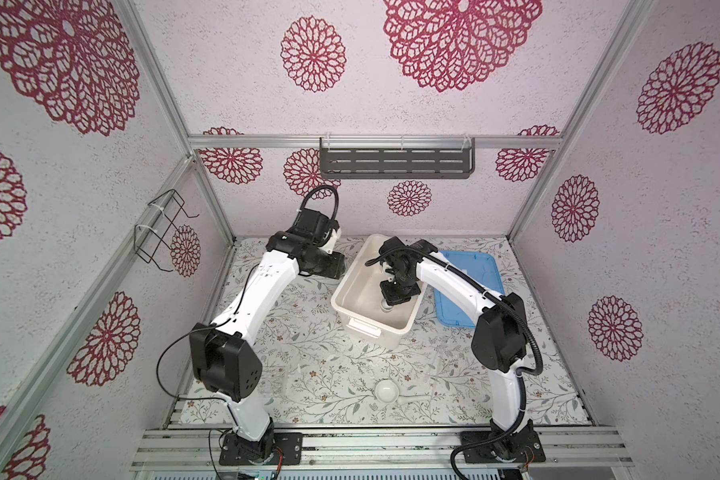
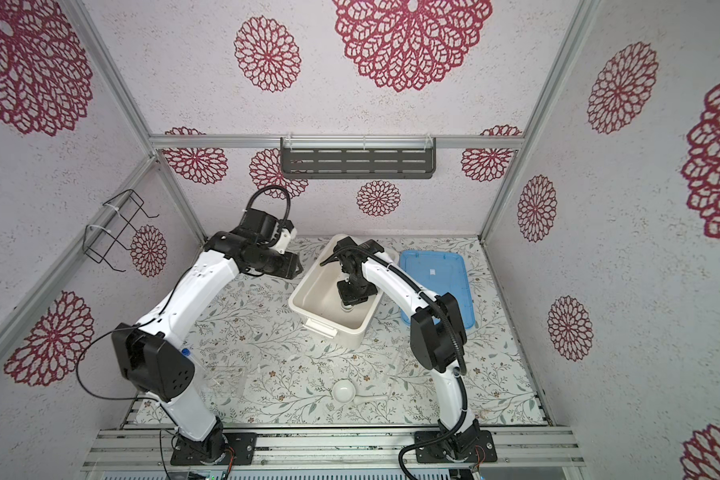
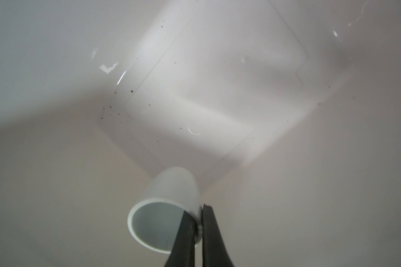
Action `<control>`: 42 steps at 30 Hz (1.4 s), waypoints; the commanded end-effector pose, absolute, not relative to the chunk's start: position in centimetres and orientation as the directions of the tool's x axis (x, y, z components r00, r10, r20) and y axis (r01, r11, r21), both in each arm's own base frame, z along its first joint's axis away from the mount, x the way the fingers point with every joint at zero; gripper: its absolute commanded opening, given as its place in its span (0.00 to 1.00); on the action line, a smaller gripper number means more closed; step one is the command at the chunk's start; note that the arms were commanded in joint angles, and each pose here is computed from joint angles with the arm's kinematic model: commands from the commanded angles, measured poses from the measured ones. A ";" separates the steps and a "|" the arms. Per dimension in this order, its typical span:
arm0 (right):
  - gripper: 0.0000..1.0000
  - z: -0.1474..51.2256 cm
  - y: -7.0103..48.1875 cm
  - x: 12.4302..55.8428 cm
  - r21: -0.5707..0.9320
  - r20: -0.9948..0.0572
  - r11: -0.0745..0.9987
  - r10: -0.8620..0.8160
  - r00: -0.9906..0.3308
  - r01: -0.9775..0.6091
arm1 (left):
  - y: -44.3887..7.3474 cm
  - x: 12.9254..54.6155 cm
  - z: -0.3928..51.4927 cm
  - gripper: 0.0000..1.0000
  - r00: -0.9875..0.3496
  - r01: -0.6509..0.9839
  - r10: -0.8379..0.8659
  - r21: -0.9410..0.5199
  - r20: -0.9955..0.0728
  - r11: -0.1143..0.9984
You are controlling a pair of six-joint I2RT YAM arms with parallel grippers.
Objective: Organize the chemistry lab equipment
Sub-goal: 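Lower the cup into the bin, open right gripper while left gripper withdraws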
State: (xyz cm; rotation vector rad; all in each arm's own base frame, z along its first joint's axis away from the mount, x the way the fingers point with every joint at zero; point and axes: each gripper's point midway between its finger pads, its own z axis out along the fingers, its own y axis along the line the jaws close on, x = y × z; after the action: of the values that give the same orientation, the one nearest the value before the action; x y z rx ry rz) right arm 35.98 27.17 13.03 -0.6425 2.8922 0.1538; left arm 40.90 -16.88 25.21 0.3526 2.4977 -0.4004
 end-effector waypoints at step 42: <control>0.37 19.7 26.1 36.5 -0.192 -0.243 0.696 -0.717 -0.654 -0.692 | -9.2 34.2 30.8 0.60 -0.753 0.115 -0.171 -0.383 -0.635 0.917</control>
State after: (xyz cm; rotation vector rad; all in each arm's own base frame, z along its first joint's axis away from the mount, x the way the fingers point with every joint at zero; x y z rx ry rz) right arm 37.31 27.11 14.09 -1.2157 2.6702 -0.1237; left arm 34.86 -10.23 30.17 -0.0043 2.3884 -0.5700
